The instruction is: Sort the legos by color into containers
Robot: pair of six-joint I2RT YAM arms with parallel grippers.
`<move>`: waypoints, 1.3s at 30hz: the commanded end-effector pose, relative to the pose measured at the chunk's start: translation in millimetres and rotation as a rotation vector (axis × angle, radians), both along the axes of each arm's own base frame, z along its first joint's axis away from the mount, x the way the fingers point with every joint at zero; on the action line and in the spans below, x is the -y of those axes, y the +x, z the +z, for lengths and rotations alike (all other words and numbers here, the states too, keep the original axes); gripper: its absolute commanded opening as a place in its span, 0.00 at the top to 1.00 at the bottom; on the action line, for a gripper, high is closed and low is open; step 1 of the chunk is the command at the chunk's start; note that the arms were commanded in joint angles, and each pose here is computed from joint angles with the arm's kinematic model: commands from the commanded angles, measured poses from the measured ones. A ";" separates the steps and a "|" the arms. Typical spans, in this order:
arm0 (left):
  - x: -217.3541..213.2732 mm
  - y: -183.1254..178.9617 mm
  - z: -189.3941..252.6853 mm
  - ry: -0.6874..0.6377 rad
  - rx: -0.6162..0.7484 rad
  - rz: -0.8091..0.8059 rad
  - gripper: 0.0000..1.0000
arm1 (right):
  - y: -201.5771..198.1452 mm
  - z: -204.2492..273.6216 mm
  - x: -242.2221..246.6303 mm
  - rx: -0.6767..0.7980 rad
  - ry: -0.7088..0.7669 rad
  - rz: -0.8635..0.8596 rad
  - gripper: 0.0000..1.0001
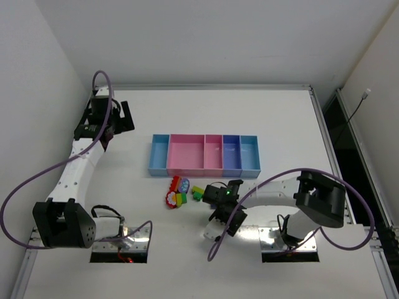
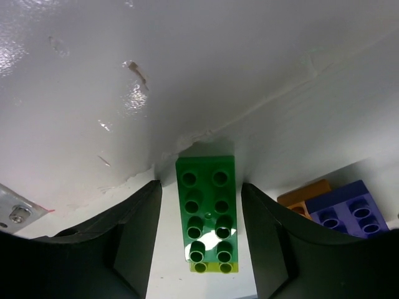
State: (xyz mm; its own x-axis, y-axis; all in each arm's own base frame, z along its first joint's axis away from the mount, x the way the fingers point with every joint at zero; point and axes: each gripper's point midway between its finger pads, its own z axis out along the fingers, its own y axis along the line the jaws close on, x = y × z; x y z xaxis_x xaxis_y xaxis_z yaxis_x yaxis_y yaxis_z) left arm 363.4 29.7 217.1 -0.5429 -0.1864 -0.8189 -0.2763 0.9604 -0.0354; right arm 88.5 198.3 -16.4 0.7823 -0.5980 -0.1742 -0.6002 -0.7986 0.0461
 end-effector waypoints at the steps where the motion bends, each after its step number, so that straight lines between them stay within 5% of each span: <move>1: -3.7 7.6 19.8 -0.004 0.055 0.013 0.00 | 6.3 -6.0 -9.7 0.039 0.042 -0.015 0.44; 7: -3.7 7.5 12.6 -0.004 0.037 0.013 0.00 | 8.0 -7.9 -15.1 0.041 0.050 -0.050 0.51; 18: 2.9 2.3 13.5 -0.018 0.044 -0.026 0.00 | 7.8 25.9 -55.8 -0.014 0.145 -0.139 0.96; 32: 104.0 -61.7 30.4 -0.383 0.177 -0.558 0.00 | 109.4 205.3 -139.9 -0.244 0.778 -0.962 1.00; 36: 124.9 -70.6 38.1 -0.535 0.172 -0.718 0.00 | 170.3 259.4 -126.8 -0.397 0.935 -1.247 1.00; 39: 134.6 -71.5 40.1 -0.592 0.152 -0.815 0.00 | 219.6 284.3 -111.9 -0.648 1.016 -1.481 1.00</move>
State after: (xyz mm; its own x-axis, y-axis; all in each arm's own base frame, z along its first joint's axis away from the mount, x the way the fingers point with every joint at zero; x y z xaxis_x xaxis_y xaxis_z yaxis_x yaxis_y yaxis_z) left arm 301.2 -80.4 237.8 -0.5745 -0.2306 -0.7853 0.3379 0.8071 -0.4841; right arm 272.5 307.6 216.4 -0.2918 -0.4269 -0.8559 -0.9225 0.3620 0.1339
